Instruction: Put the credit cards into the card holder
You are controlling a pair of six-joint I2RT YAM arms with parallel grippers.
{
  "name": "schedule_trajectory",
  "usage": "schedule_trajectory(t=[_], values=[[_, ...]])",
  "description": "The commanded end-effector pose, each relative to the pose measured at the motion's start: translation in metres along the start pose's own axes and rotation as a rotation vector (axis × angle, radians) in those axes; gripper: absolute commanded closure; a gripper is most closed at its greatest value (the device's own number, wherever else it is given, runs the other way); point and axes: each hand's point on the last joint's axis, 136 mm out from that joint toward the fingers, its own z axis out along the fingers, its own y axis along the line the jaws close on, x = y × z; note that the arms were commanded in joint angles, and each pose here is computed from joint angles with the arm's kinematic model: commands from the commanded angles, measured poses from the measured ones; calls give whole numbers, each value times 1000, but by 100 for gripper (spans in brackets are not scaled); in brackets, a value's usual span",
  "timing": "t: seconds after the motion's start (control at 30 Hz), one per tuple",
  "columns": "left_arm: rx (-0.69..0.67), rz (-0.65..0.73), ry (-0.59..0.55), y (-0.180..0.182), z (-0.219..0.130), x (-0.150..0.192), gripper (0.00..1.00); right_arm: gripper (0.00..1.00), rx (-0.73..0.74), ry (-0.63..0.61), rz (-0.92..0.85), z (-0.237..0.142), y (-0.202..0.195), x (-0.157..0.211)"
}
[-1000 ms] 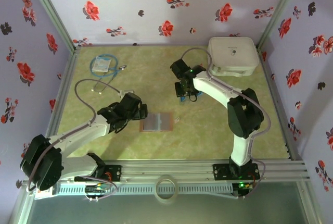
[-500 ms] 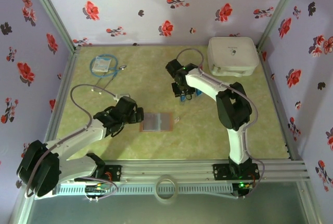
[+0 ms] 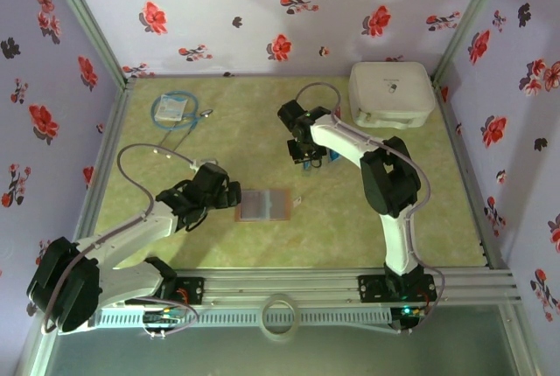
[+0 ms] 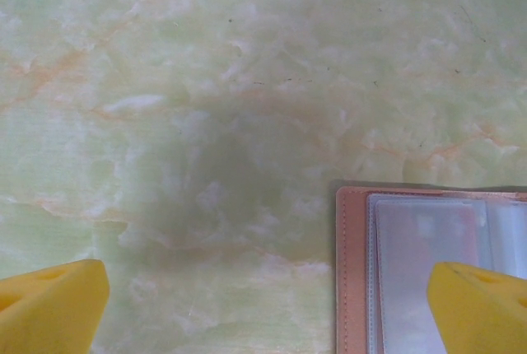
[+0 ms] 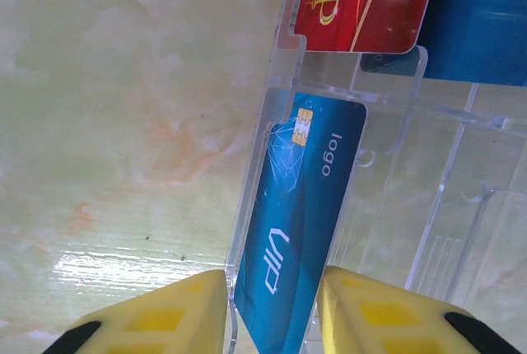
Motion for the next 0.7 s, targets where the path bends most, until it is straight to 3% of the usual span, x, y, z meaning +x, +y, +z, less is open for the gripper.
schedule_trajectory(t=[0.0, 0.27, 0.57, 0.67], values=[[9, 2, -9, 2, 0, 0, 0, 67, -33, -16, 38, -7, -1, -10], [25, -6, -1, -1, 2, 3, 0, 71, -89, -34, 103, -10, -4, -17], [38, -19, 6, -2, 3, 6, 0, 83, -123, -26, 140, -6, -5, -18], [39, -19, 7, -2, 3, 6, 0, 93, -137, -32, 150, -10, -6, -19]])
